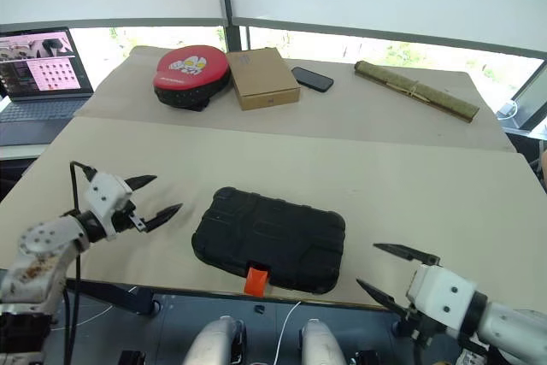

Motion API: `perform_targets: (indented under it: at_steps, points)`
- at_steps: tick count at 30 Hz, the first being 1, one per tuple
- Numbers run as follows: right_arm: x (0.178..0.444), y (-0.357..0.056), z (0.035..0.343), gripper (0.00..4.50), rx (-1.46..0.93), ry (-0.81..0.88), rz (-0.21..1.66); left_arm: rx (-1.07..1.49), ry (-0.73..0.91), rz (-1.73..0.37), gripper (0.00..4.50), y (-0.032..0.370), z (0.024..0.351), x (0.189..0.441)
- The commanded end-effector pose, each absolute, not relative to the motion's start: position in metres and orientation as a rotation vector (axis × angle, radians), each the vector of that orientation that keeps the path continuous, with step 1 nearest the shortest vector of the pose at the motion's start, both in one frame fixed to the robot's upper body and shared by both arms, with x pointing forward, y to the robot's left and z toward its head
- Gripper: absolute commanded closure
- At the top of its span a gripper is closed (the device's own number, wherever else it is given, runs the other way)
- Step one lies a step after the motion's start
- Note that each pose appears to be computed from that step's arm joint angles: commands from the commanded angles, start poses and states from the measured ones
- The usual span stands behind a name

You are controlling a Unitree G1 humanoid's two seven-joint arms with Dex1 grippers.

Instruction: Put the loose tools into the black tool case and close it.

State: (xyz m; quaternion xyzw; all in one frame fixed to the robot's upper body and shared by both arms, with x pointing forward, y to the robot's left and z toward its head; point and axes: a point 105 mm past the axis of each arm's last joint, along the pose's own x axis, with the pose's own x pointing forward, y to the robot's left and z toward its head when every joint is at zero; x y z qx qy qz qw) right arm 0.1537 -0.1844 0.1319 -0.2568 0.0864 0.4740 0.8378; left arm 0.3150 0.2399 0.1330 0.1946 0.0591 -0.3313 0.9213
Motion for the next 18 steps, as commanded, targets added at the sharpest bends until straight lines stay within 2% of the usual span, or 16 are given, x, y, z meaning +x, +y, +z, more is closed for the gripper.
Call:
perform_targets:
  at_steps: [1,2,3,6,7,8,11,14,18]
  points:
    - [0.138,-0.168,0.130,2.06,-0.446,0.253,1.136,0.443,0.125,-0.764,0.00,0.233,0.139,0.338]
    - [0.134,-0.163,0.124,2.53,-0.437,0.279,1.177,0.466,0.140,-0.806,0.55,0.226,0.137,0.347]
    - [0.133,-0.158,0.119,2.79,-0.431,0.293,1.202,0.502,0.131,-0.857,0.70,0.216,0.138,0.354]
    - [0.137,-0.150,0.111,3.78,-0.419,0.307,1.224,0.578,0.099,-0.959,1.78,0.193,0.139,0.367]
    - [0.138,-0.148,0.108,4.01,-0.416,0.316,1.230,0.596,0.093,-0.979,1.98,0.186,0.139,0.372]
    - [0.139,-0.147,0.106,4.49,-0.414,0.322,1.235,0.609,0.089,-0.993,2.46,0.182,0.139,0.375]
    - [0.143,-0.143,0.096,4.50,-0.436,0.336,1.273,0.615,0.053,-1.109,3.40,0.147,0.147,0.382]
    - [0.156,-0.140,0.091,4.50,-0.442,0.331,1.266,0.672,0.069,-1.271,4.47,0.122,0.142,0.372]
    - [0.189,-0.146,0.098,4.50,-0.404,0.277,1.144,0.738,0.091,-1.415,4.47,0.112,0.135,0.355]
